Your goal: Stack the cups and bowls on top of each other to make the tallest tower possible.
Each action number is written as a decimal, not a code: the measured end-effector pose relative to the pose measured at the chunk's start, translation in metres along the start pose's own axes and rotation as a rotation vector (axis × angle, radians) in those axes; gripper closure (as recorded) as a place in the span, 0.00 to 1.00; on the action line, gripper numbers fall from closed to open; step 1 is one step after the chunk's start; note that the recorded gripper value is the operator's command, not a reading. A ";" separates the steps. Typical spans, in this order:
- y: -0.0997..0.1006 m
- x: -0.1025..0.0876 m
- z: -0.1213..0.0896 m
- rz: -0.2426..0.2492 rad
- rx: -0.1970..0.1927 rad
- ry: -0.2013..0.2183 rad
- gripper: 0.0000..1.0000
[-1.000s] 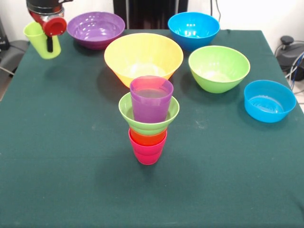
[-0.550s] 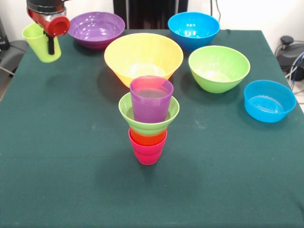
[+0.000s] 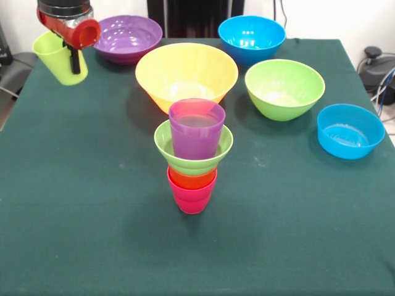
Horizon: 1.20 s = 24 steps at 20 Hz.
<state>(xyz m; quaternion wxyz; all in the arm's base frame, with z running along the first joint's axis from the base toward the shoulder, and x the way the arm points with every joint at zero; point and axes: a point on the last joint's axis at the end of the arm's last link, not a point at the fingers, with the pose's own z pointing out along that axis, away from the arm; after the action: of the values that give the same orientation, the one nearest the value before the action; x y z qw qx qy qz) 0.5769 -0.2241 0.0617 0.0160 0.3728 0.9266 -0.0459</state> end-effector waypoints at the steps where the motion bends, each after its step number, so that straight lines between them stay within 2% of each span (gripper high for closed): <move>1: 0.004 -0.002 -0.003 -0.006 -0.002 0.004 1.00; 11: 0.039 -0.027 -0.033 -0.056 -0.038 -0.031 1.00; 14: 0.044 -0.031 -0.040 -0.061 -0.038 -0.026 1.00; 18: 0.059 -0.043 -0.060 -0.073 -0.040 -0.005 1.00; 24: 0.074 -0.050 -0.078 -0.087 -0.047 0.000 1.00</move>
<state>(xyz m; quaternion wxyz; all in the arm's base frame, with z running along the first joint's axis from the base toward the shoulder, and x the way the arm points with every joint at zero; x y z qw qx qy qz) 0.6644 -0.1983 0.1368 0.0225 0.3315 0.9429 -0.0249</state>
